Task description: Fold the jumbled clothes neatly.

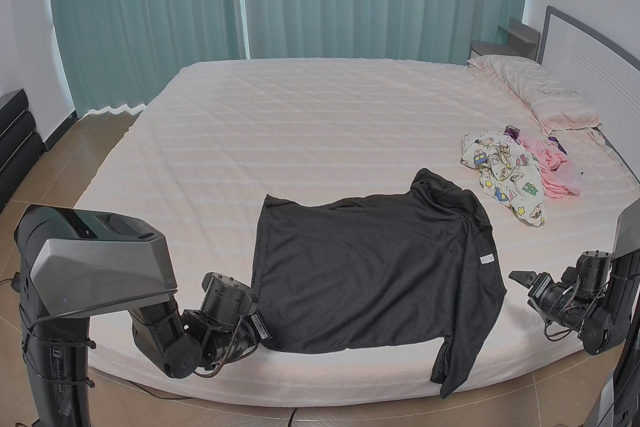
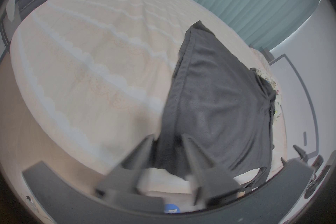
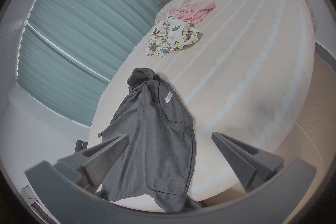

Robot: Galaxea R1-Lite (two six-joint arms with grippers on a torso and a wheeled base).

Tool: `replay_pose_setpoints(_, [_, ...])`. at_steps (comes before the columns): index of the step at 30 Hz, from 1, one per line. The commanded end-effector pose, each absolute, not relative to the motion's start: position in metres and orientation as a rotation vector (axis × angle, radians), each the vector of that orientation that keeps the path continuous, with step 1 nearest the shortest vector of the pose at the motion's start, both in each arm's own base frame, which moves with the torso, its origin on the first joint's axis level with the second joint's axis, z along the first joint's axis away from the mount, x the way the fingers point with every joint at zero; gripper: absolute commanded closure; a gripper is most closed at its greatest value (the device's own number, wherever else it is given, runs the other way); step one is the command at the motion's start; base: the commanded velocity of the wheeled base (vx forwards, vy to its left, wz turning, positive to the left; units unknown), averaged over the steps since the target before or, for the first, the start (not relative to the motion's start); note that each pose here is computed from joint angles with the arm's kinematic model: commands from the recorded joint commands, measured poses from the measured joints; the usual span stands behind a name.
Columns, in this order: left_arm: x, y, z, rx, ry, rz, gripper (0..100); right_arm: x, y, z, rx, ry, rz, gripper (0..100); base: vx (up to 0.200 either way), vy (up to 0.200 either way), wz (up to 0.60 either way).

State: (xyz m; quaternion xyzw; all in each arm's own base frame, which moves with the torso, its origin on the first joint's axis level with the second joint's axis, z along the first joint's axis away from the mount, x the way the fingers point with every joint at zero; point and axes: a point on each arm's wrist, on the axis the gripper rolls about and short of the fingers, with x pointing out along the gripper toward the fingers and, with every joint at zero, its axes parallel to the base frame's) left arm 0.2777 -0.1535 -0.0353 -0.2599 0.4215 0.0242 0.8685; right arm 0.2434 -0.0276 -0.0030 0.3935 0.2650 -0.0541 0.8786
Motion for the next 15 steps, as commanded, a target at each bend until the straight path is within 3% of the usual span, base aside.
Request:
replay_pose_setpoints(1, [0.275, -0.152, -0.042, -0.505, 0.910, 0.078, 100, 0.243, -0.027, -0.002, 0.818, 0.543, -0.108, 0, 0.000, 0.000, 0.00])
replay_pose_setpoints(15, [0.268, -0.122, -0.022, -0.413, 0.982, 0.182, 100, 0.234, -0.027, -0.005, 0.784, 0.581, -0.110, 0, 0.000, 0.000, 0.00])
